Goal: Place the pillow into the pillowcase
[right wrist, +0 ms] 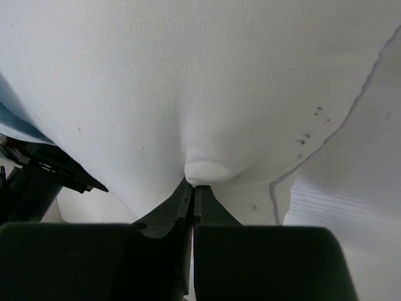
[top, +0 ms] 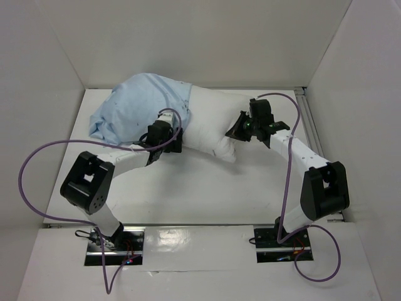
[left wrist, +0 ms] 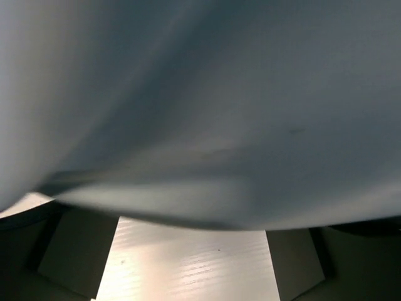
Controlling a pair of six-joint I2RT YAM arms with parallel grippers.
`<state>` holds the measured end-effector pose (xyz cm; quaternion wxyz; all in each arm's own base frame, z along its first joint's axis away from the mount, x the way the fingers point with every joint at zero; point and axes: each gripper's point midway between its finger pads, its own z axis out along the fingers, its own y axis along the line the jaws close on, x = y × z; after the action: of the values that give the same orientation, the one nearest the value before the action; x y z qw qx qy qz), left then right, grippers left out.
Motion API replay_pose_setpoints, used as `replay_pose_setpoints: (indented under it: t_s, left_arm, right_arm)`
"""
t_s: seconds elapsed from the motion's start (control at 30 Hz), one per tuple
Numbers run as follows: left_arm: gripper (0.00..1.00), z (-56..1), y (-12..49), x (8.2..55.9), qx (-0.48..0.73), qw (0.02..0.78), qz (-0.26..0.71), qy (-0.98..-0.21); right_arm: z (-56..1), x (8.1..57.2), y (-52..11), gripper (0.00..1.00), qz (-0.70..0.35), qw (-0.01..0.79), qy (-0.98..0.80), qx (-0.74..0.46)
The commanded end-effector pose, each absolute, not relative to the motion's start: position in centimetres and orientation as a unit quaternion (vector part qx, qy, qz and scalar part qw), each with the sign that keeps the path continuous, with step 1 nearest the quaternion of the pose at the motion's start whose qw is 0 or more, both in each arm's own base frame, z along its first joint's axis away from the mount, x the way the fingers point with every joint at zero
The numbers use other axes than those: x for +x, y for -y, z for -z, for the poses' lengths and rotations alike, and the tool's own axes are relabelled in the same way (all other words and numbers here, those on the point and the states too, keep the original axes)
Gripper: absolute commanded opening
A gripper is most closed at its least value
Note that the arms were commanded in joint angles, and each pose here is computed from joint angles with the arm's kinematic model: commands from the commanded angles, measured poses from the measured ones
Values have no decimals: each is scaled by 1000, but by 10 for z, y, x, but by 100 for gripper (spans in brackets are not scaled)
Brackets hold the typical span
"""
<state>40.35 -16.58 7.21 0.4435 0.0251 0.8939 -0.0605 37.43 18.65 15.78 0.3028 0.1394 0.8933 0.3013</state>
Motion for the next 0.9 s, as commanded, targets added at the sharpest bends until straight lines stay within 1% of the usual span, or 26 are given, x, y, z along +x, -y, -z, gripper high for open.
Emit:
replay_pose_setpoints:
  t_s: [0.0,0.03,0.13,0.17,0.2,0.23,0.3,0.33,0.4,0.43,0.47,0.57,0.7,0.8,0.87]
  left_arm:
    - [100,-93,192,417,73,462,107,-877]
    - [100,-84,187,415,66,452,96,-885]
    - [100,-86,176,422,49,460,63,-885]
    - [98,-81,163,423,19,455,31,-890]
    - [95,-88,154,428,-1,465,7,-885]
    - [93,-81,153,426,-3,457,5,-889]
    - [89,-83,142,433,-26,464,-15,-885]
    - [85,-81,141,434,-28,461,-23,-887]
    - [82,-85,132,440,-45,466,-23,-883]
    - [82,-79,131,439,-43,458,-27,-888]
    - [77,-79,128,440,-51,458,-27,-887]
    - [74,-87,123,439,-57,465,-36,-883]
    - [71,-83,108,429,-76,457,-55,-884]
    - [70,-88,101,429,-90,461,-49,-882]
    - [64,-88,99,430,-98,460,-44,-882]
  right_arm:
    - [-177,376,-200,0,-321,313,-886,116]
    - [-177,376,-200,0,-321,313,-886,116]
    - [-179,376,-200,0,-321,313,-886,116]
    - [-179,376,-200,0,-321,313,-886,116]
    - [-175,376,-201,0,-319,309,-888,117]
    - [-175,376,-201,0,-319,309,-888,117]
    - [-175,376,-201,0,-319,309,-888,117]
    - [-175,376,-201,0,-319,309,-888,117]
    - [-174,375,-200,0,-318,306,-890,118]
    - [-177,377,-200,0,-318,311,-889,113]
    - [-177,377,-200,0,-318,311,-889,113]
    - [-175,376,-199,0,-313,309,-891,116]
    - [-172,377,-199,0,-311,305,-892,117]
    - [-172,377,-199,0,-311,305,-892,117]
    - [-171,379,-199,0,-309,306,-893,113]
